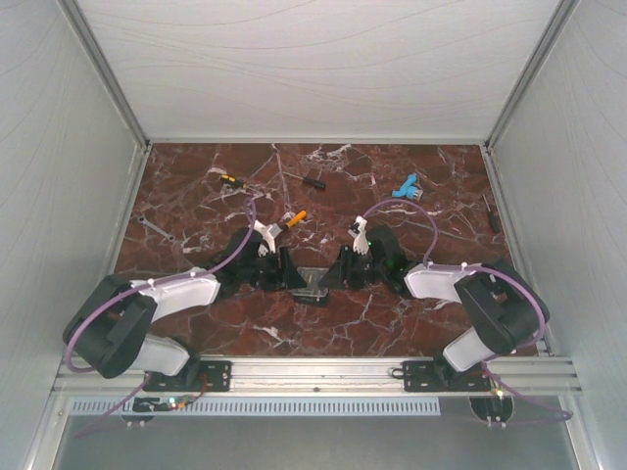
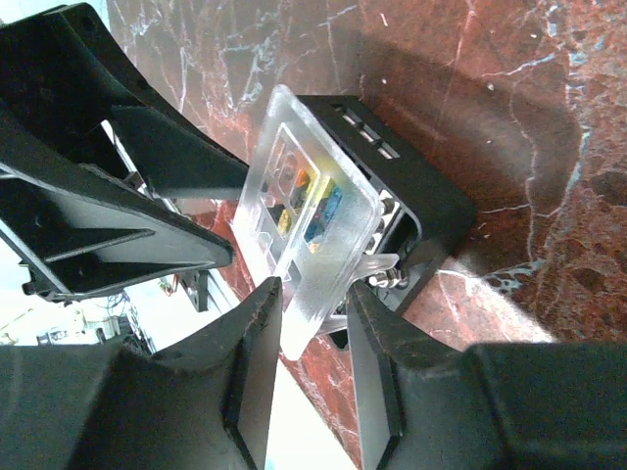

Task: Snap on the fuse box
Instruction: Close the fuse box cover on the fuse box base.

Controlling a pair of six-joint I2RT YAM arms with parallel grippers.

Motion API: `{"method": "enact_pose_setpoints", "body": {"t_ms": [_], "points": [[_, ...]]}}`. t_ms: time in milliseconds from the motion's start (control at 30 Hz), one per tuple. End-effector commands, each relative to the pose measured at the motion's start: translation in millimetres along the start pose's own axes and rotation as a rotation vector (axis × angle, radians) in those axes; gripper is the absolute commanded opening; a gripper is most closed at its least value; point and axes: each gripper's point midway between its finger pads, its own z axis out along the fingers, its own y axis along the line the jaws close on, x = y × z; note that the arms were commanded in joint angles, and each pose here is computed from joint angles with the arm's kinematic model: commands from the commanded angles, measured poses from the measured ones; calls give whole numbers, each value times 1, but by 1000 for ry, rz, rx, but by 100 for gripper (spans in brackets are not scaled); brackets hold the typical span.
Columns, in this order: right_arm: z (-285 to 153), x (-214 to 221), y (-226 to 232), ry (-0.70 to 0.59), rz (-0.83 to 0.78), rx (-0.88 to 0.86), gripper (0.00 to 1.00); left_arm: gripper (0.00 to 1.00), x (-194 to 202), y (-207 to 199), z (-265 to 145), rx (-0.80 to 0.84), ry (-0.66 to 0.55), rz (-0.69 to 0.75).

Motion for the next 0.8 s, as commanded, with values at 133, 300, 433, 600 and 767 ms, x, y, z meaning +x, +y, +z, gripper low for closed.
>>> {"method": "enact_pose_setpoints", "body": {"t_ms": [133,300,433,600,767], "points": [[-9,-9,18,-34,-50,-19,30,51,-19,-25,-1,28,-52,63],[-6,-2,4,-23,-35,14,30,51,-16,-20,3,-16,-48,83],[-1,4,-4,-4,-16,20,29,51,-14,-14,6,-58,-45,99],[0,9,-11,11,-14,36,29,51,-14,-11,6,-78,-48,103],[-4,8,-12,-3,-30,55,31,51,-13,-10,6,-84,-45,104]]}}
